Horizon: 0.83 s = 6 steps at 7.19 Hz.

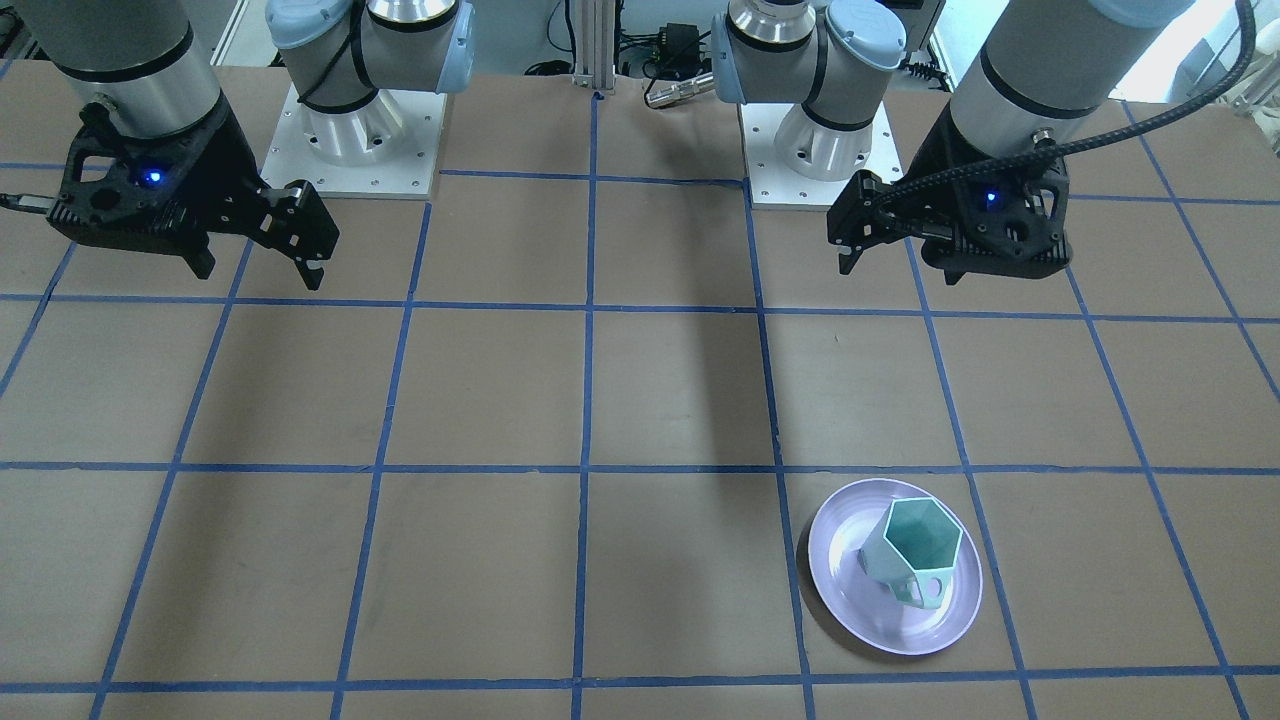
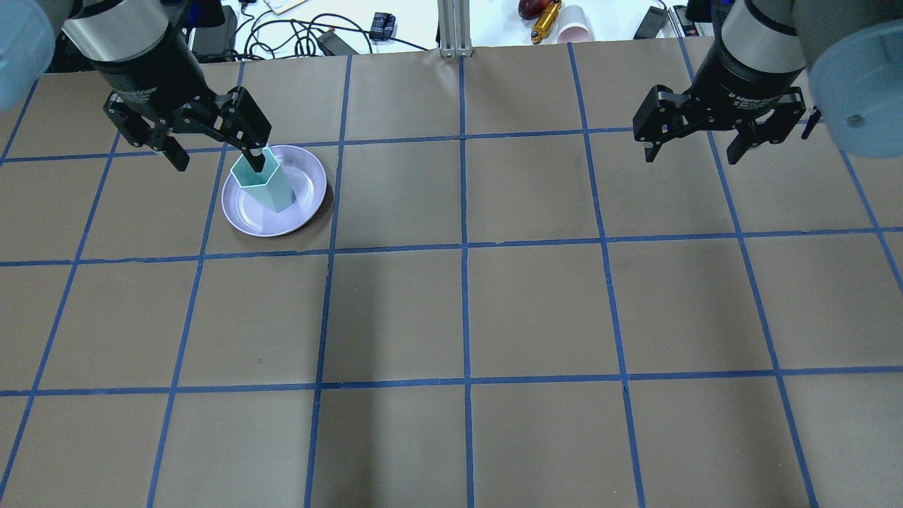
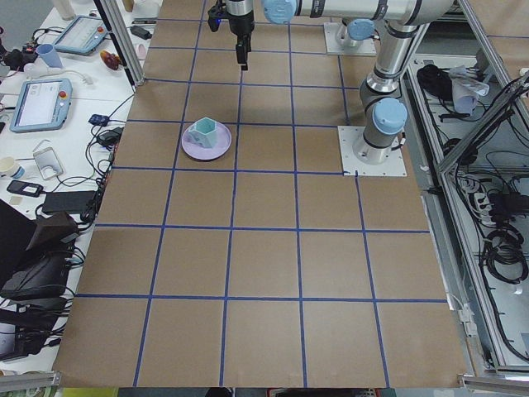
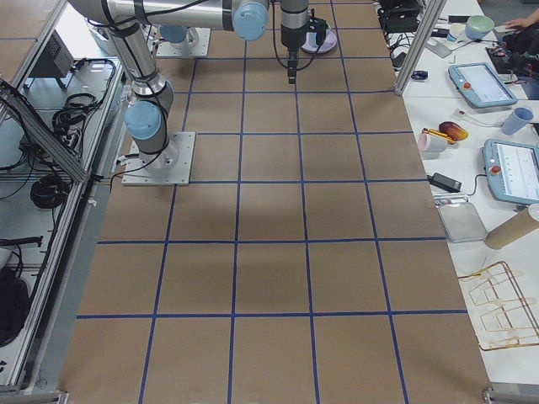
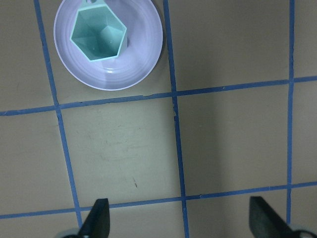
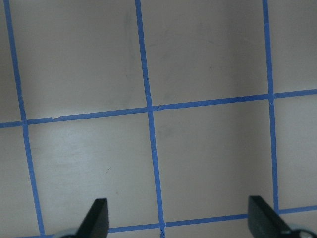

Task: Flip cup and place on plate
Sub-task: 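Open the left gripper and raise it off the mug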

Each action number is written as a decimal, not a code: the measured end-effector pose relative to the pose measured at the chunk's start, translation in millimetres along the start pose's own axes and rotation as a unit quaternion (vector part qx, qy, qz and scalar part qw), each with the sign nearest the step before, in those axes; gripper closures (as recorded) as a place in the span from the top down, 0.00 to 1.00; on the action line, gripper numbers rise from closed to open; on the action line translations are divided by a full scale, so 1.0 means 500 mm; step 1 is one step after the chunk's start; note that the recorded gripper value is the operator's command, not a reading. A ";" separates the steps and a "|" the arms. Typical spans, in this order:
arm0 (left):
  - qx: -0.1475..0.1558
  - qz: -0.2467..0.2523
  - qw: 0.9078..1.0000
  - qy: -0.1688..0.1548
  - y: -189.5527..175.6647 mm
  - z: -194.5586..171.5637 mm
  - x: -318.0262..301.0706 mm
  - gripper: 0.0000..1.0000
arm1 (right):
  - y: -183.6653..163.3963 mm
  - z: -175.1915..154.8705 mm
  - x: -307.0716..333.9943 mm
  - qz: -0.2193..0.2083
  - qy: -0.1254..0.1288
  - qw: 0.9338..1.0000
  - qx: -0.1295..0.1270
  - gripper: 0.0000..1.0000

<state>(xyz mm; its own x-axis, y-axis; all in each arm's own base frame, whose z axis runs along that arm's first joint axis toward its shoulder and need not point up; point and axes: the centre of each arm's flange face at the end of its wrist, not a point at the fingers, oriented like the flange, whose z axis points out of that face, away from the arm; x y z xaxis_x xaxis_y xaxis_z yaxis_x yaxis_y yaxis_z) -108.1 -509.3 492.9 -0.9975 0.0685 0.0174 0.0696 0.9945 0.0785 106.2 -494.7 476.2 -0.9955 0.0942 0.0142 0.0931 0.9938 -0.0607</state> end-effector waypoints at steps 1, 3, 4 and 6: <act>0.001 -0.008 1.000 -0.001 0.018 0.006 0.002 1.00 | 0.000 0.000 0.000 0.000 0.000 1.000 0.000 1.00; 0.013 -0.012 1.000 -0.002 0.034 0.001 0.004 1.00 | 0.000 0.001 0.000 0.000 0.000 1.000 0.000 1.00; 0.018 -0.012 1.000 -0.003 0.034 -0.002 0.003 1.00 | 0.000 0.001 0.000 0.000 0.000 1.000 0.000 1.00; 0.043 -0.013 0.999 -0.005 0.019 -0.010 -0.006 1.00 | 0.000 0.001 0.000 0.000 0.000 1.000 0.000 1.00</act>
<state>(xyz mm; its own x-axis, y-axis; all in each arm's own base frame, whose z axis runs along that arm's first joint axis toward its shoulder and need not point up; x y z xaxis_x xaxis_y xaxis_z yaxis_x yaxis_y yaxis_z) -104.5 -500.4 498.3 -0.9991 0.0424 0.0071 0.0424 0.9991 -0.0079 106.2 -494.9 475.9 -0.9955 0.0942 0.0138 0.0932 0.9938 -0.0600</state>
